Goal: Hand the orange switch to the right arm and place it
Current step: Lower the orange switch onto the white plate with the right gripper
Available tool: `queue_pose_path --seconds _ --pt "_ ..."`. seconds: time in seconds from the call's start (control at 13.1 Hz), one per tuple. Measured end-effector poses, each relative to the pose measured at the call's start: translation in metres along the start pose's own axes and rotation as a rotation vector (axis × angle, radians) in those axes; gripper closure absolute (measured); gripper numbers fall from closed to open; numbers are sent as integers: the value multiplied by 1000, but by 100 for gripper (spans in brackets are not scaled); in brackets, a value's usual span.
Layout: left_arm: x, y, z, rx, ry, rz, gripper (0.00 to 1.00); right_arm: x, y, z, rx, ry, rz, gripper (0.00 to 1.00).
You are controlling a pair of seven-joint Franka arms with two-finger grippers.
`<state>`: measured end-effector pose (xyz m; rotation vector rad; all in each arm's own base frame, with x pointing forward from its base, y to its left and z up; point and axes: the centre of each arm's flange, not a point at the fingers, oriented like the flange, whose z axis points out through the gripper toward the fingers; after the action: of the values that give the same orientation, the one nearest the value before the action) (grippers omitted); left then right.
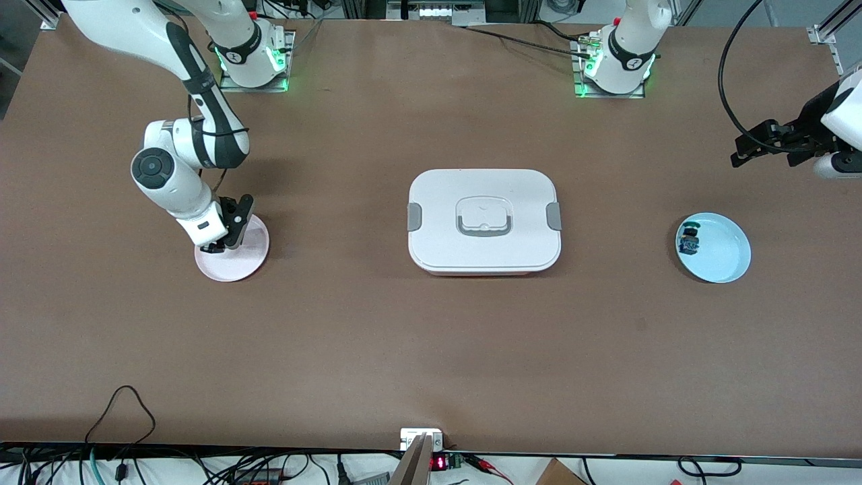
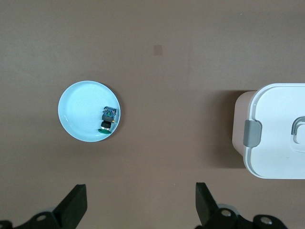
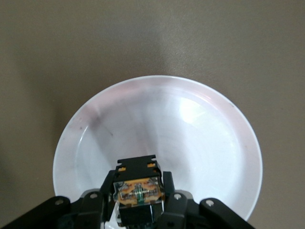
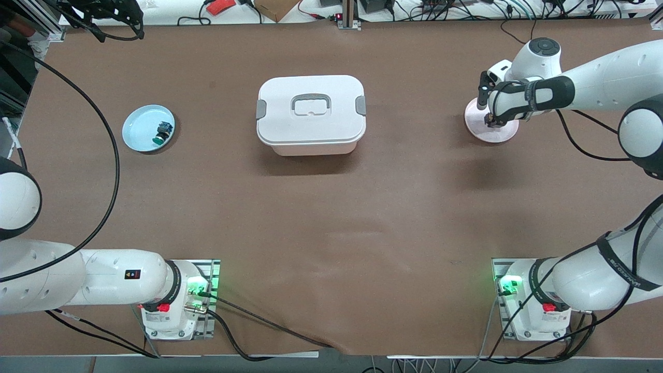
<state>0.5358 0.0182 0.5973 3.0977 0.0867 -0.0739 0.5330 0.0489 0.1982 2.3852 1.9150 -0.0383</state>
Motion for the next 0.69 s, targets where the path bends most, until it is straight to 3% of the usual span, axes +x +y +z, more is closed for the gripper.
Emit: queue_pose_path --seconds 0.53,0.69 --pt "9 -15 -18 -33 41 -32 0 1 0 10 -15 4 -8 58" --pt "11 -10 -16 -32 35 -23 0 1 -1 11 -8 1 -8 41"
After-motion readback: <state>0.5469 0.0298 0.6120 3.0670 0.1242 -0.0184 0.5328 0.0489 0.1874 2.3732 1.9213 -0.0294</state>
